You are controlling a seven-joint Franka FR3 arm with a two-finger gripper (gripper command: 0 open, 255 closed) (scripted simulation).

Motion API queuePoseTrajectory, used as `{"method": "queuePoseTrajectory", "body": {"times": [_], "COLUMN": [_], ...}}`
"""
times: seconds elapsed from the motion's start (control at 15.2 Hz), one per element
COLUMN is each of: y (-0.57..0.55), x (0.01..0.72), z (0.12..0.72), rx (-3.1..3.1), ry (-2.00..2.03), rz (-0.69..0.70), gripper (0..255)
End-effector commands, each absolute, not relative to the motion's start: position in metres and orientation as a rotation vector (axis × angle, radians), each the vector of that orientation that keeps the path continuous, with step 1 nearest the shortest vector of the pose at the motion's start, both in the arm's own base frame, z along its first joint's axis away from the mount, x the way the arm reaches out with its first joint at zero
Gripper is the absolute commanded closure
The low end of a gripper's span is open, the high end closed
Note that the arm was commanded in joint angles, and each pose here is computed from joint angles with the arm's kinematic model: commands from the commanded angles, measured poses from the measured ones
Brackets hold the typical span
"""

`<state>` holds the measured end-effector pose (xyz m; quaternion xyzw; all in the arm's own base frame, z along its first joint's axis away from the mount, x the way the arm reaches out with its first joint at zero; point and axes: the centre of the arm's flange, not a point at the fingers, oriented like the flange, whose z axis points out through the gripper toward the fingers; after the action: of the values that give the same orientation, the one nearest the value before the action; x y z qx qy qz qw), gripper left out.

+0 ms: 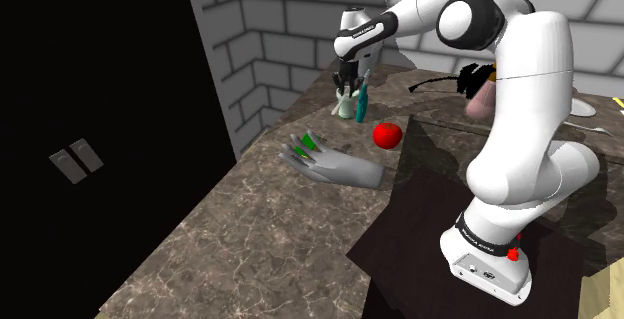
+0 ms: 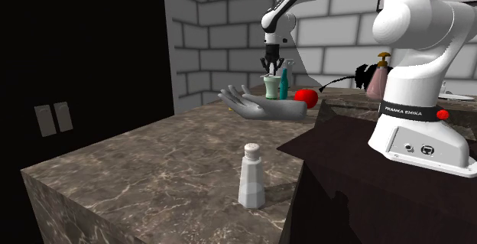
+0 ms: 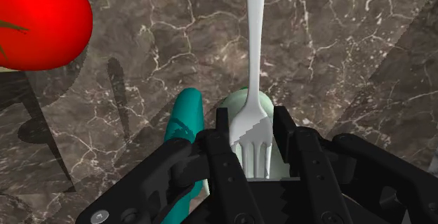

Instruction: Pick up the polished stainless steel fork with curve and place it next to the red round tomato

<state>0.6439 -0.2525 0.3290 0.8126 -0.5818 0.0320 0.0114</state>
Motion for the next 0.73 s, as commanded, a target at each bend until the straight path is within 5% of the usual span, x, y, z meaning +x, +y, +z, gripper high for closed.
{"method": "queuePoseTrajectory", "body": {"times": [0.0, 0.66], "y": [-0.253, -0.253], "x": [0.644, 0.644], "z": [0.319, 0.266], "rx": [2.535, 2.535], "ry": [-1.814, -1.814], "rz": [0.100, 0.100], "gripper": [255, 255]}}
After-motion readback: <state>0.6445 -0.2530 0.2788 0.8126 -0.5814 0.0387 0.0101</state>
